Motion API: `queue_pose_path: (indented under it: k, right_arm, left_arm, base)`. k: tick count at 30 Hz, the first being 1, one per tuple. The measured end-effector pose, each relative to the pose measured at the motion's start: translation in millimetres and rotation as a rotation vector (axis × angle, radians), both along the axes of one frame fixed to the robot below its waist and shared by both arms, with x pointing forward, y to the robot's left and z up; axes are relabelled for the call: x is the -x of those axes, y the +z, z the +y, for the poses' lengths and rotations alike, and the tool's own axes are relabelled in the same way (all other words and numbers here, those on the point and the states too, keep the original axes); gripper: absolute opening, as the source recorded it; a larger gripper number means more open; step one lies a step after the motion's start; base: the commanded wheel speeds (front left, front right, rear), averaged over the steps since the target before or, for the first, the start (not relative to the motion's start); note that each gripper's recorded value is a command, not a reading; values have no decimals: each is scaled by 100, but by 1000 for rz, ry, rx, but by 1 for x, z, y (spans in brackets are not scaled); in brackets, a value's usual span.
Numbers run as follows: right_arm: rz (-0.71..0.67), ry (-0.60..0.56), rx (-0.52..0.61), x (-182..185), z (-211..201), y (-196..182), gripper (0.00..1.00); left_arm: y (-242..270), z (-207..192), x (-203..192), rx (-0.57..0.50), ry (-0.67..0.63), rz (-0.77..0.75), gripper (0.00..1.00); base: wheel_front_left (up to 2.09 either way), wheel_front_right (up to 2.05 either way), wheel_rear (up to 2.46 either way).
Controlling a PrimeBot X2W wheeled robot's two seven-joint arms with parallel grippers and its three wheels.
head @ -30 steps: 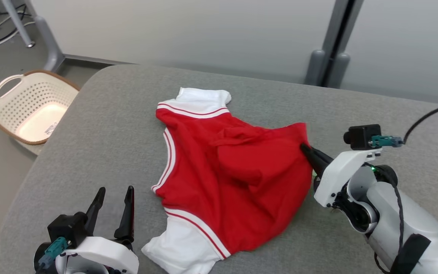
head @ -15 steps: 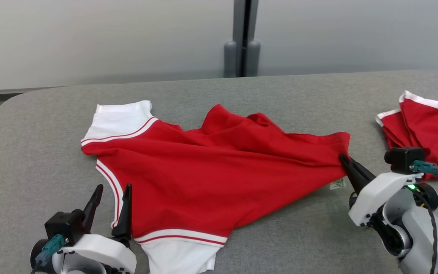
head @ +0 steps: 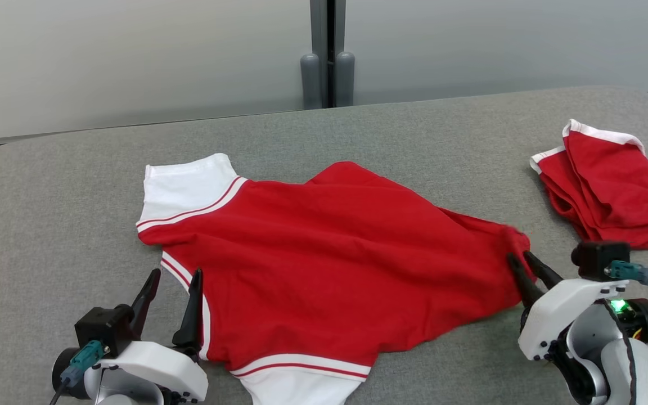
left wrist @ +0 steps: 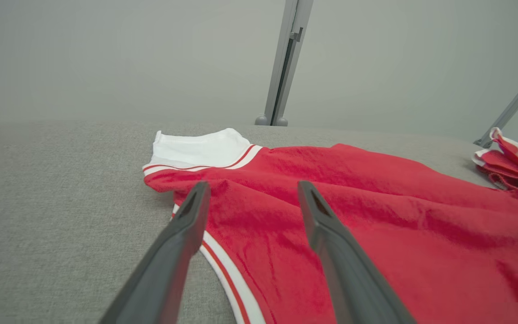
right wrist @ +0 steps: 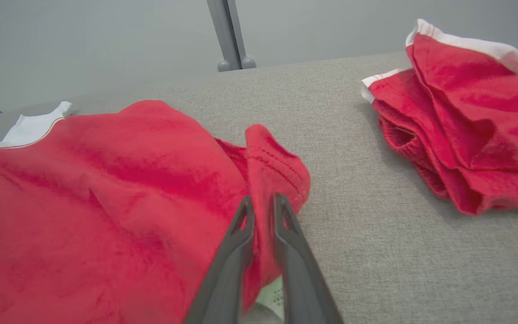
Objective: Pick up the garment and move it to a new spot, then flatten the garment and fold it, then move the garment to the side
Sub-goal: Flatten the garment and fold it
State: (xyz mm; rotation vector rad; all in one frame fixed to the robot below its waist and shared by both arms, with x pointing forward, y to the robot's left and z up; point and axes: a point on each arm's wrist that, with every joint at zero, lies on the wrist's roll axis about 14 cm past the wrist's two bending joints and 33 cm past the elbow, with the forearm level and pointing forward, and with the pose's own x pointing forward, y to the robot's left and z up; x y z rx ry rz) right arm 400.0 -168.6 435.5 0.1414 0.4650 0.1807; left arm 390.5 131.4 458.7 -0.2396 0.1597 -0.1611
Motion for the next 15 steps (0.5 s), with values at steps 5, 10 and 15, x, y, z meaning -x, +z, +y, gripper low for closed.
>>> queue_pose_path:
  k: [5, 10, 15]
  right_arm:
    - [3, -15, 8, 1, 6, 0, 100]
    - [-144, -93, 24, -9, -13, 32, 100]
    - [-250, -124, 4, -6, -16, 53, 100]
  left_arm:
    - [-4, 6, 3, -1, 17, 12, 100]
    - [-1, 11, 4, -5, 29, 4, 100]
    - [5, 12, 5, -5, 32, -15, 100]
  base:
    - [0, 0, 0]
    - [0, 0, 0]
    - [0, 0, 0]
